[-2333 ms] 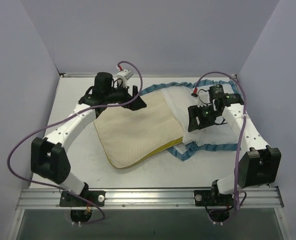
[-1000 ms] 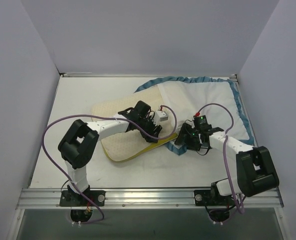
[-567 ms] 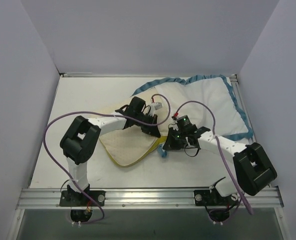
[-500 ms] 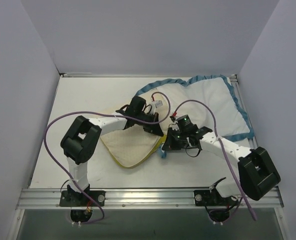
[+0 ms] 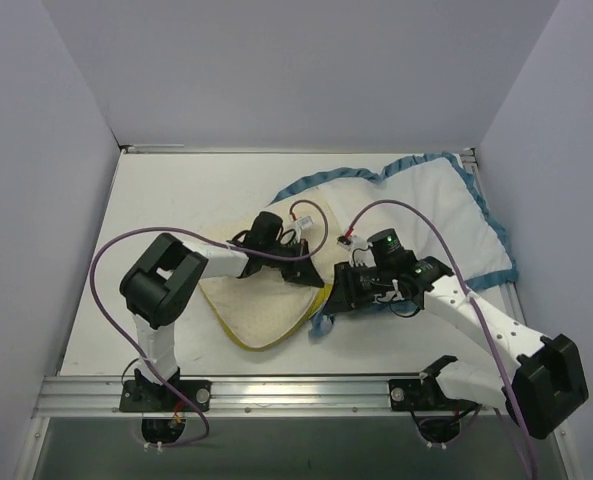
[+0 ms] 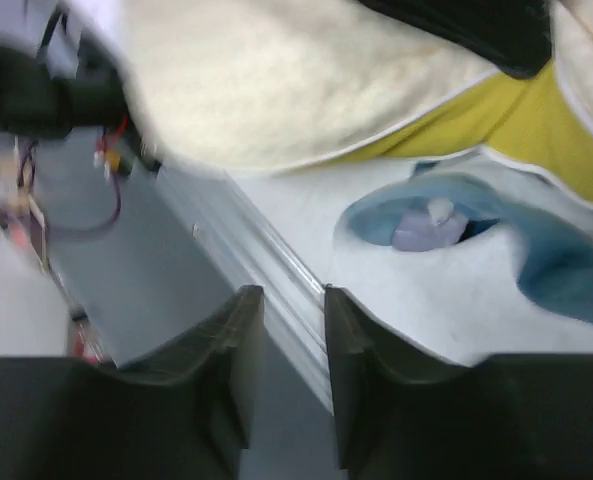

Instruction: Put the pillow into the pillowcase

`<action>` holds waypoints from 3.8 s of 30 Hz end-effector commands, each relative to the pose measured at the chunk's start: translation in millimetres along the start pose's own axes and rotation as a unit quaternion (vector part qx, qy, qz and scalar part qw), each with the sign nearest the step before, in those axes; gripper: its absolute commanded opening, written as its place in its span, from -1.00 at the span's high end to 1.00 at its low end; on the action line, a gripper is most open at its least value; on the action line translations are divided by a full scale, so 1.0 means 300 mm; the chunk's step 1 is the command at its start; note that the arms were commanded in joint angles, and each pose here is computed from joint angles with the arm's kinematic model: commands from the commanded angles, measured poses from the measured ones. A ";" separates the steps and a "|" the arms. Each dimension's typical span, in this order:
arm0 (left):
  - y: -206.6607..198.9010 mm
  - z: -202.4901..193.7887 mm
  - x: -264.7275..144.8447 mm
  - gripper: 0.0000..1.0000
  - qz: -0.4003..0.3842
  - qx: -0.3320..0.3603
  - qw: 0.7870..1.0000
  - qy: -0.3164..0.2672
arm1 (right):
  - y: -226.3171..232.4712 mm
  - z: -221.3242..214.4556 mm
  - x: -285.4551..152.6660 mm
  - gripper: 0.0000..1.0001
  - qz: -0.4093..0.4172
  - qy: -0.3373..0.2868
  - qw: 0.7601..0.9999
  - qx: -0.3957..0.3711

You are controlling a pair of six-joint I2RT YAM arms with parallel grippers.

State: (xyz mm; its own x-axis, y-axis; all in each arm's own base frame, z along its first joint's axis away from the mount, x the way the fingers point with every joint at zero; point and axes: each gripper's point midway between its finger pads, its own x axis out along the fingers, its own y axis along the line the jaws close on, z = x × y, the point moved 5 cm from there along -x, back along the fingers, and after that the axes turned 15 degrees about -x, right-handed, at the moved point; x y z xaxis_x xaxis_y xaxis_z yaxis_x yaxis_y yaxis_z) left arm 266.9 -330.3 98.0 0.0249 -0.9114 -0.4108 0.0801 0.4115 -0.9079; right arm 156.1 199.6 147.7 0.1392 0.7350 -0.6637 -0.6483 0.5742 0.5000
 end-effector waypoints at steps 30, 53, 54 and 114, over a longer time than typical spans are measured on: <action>-0.204 0.360 -0.605 -0.95 0.139 0.353 0.919 -0.109 | -0.272 -0.054 0.010 0.03 -0.047 0.284 0.958 -0.009; 0.187 0.323 -0.410 0.53 0.138 0.404 0.896 0.123 | -0.508 0.911 -0.194 -0.88 -0.193 -0.016 0.963 -0.186; 0.179 0.307 -0.399 0.63 0.134 0.430 0.883 0.133 | -0.526 0.925 -0.177 -0.88 -0.191 -0.016 0.960 -0.205; 0.197 0.314 -0.619 1.00 0.346 0.197 0.881 -0.256 | -0.340 0.964 -0.174 -1.00 -0.087 -0.183 0.979 -0.023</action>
State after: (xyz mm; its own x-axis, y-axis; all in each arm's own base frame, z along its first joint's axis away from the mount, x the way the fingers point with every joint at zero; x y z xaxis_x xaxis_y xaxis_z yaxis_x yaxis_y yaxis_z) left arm 361.0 -158.7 135.4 0.6076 -0.4512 -0.6536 0.4397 0.8765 -0.1962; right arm 444.8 276.7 222.2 0.3191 0.7795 -0.5391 -0.6471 0.5948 0.4769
